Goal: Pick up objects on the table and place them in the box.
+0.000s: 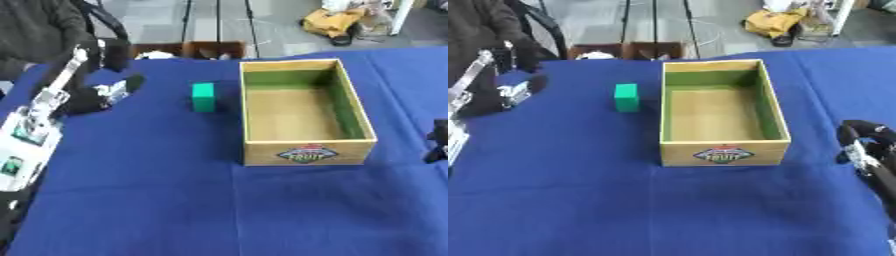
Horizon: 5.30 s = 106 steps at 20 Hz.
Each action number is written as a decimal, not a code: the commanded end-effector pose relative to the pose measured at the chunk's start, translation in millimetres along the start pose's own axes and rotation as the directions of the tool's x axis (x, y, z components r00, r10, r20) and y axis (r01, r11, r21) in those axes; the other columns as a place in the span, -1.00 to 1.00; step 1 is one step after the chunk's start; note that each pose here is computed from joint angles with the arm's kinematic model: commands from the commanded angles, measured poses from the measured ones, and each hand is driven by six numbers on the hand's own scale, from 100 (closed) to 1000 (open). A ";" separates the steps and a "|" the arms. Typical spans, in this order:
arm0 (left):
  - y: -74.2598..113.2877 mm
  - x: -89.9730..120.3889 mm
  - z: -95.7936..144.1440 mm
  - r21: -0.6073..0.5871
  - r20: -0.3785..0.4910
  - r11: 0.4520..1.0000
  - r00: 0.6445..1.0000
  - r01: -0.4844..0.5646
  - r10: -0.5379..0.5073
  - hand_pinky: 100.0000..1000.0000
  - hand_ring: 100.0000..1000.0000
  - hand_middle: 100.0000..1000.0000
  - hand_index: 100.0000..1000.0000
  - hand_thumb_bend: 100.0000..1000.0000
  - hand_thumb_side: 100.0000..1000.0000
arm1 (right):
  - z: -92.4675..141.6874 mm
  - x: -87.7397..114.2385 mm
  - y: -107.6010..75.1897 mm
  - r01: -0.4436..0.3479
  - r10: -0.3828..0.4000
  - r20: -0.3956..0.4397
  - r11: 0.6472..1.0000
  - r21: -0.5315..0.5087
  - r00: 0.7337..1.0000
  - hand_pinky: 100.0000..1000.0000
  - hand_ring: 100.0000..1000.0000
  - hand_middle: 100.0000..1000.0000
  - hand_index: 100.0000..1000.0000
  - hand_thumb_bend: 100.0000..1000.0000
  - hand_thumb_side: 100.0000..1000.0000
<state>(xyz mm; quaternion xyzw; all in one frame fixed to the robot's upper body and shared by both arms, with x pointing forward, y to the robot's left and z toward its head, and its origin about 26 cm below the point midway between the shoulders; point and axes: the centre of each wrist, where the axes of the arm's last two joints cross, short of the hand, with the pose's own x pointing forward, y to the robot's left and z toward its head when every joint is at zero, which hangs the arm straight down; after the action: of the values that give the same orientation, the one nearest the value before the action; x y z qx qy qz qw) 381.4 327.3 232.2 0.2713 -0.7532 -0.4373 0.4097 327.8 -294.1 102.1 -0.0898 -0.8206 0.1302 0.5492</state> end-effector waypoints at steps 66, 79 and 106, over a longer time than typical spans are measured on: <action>-20.6 32.5 -126.9 -0.010 0.151 0.965 0.955 0.261 -0.256 -0.42 -0.60 -0.74 -0.40 -0.20 -0.67 | -9.4 10.0 3.3 -0.013 0.009 0.044 0.997 0.078 0.999 -0.16 -0.25 0.04 0.46 -0.36 0.11; -100.4 59.6 -147.7 -0.193 0.297 0.905 0.901 0.380 -0.315 -0.25 -0.43 -0.60 -0.28 -0.18 -0.43 | -12.6 12.5 8.3 -0.004 -0.002 0.055 0.995 0.099 0.998 -0.16 -0.26 0.03 0.46 -0.36 0.11; -69.4 13.7 -68.9 0.300 0.176 0.953 0.984 -0.038 -0.016 0.28 0.18 0.10 0.40 0.18 0.59 | -7.6 9.0 -2.2 0.000 -0.001 0.040 1.000 0.015 0.999 -0.16 -0.25 0.03 0.46 -0.36 0.12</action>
<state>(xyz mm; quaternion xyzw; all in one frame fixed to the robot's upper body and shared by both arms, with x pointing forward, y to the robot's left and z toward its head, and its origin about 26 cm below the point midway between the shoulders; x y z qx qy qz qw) 440.2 243.0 172.9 0.2671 -0.8326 -0.3650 0.3198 331.3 -288.6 104.0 -0.0769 -0.8226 0.1404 0.5456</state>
